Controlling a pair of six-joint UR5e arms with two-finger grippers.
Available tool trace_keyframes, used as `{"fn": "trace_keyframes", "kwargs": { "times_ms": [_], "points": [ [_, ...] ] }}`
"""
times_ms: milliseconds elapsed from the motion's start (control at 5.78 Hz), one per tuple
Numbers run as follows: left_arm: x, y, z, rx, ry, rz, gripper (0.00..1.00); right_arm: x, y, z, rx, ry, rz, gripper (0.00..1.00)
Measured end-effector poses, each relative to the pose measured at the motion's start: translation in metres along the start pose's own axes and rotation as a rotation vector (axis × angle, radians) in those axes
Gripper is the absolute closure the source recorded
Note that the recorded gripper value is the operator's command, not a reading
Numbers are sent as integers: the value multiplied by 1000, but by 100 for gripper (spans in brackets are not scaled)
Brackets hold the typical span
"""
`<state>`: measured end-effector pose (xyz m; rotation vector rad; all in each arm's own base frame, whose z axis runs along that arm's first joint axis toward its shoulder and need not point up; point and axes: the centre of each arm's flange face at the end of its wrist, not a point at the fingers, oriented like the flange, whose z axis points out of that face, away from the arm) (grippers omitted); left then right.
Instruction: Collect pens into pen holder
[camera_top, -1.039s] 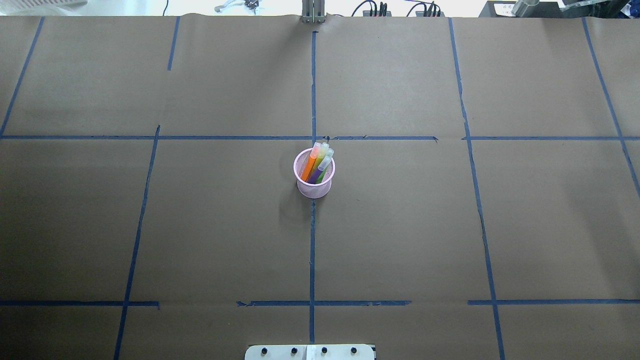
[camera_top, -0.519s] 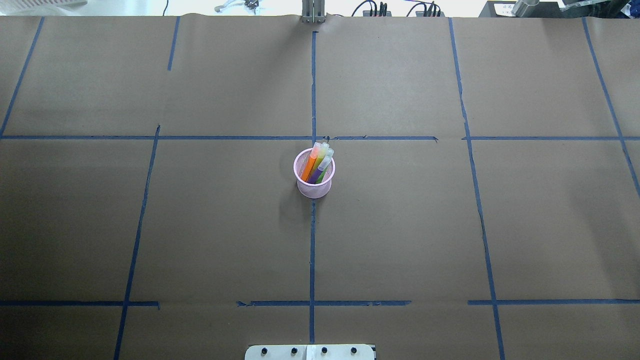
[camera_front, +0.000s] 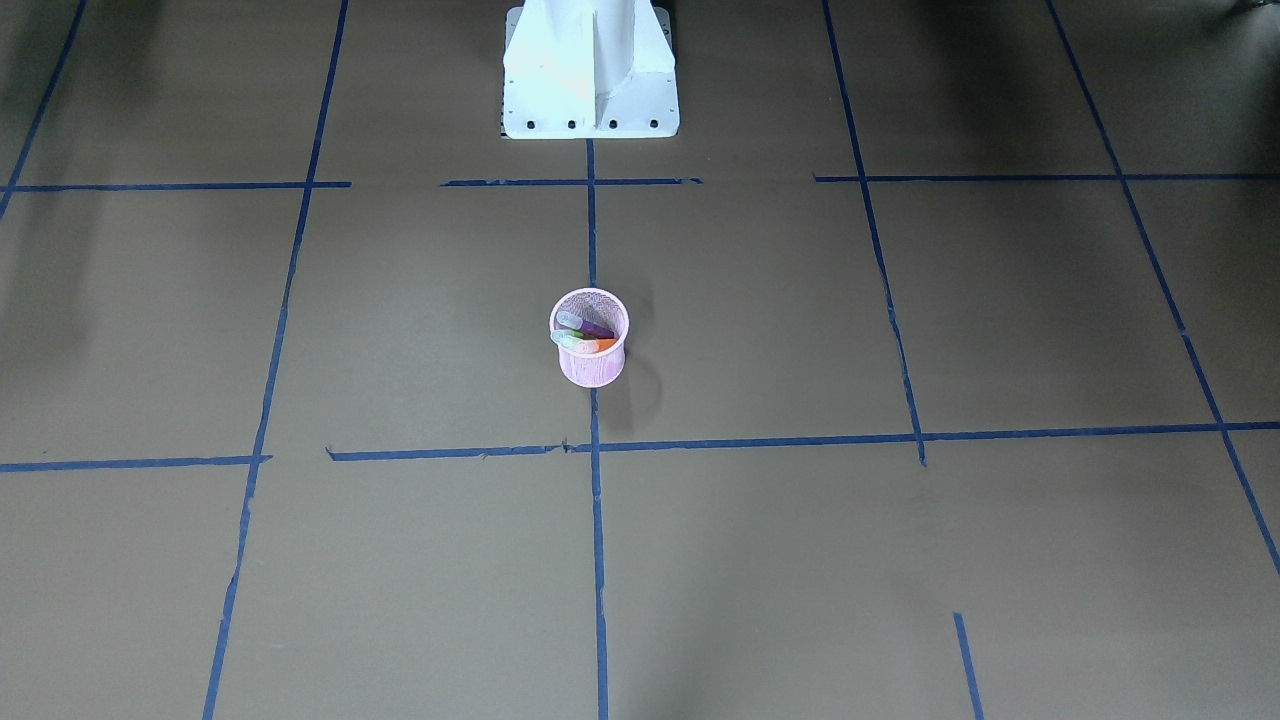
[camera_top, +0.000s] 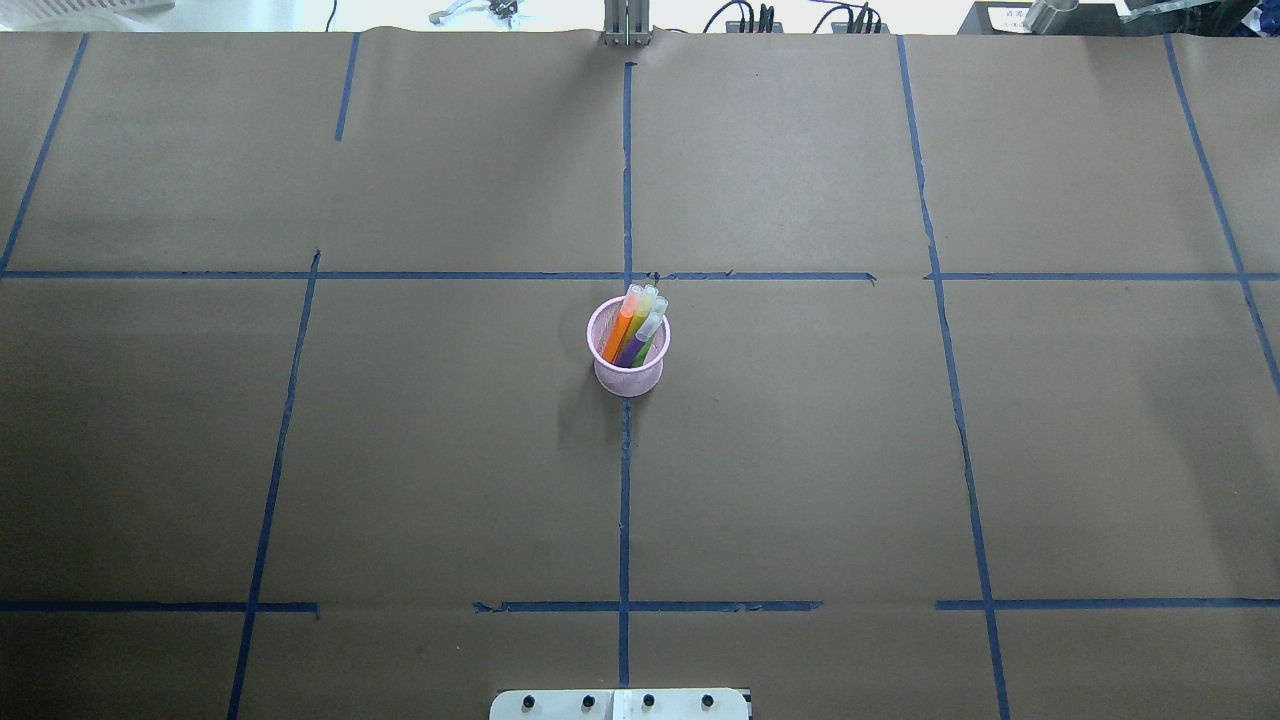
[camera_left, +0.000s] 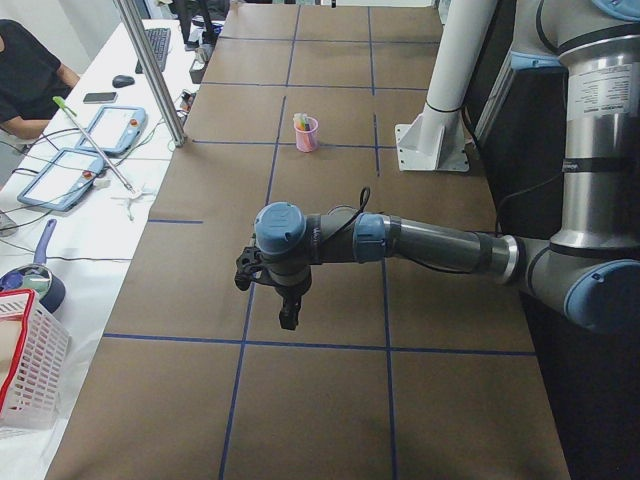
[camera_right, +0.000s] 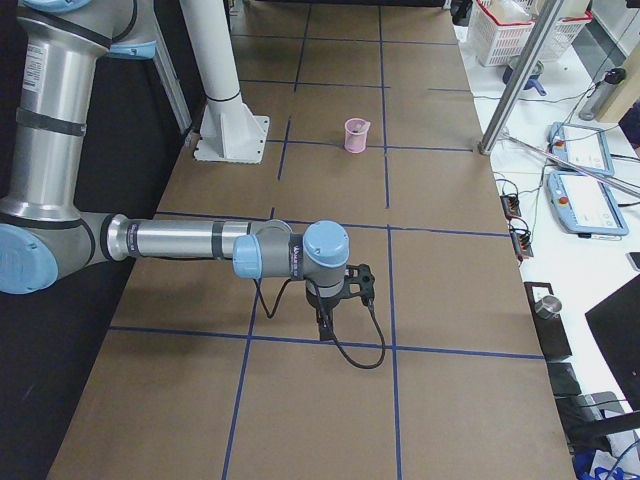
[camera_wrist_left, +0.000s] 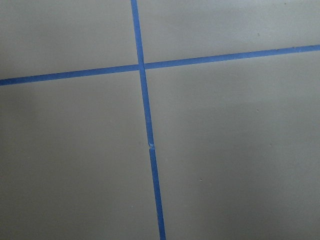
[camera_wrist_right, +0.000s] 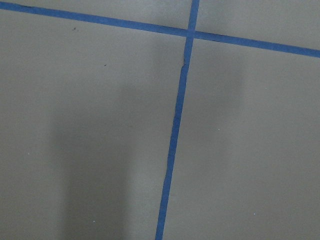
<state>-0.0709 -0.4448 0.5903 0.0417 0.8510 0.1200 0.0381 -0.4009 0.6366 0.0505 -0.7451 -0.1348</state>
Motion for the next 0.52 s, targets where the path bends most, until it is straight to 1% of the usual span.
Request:
{"fn": "trace_keyframes", "kwargs": {
  "times_ms": [519],
  "points": [
    [0, 4, 1, -2, 0, -2, 0, -1, 2, -1, 1, -1, 0, 0]
  ]
}}
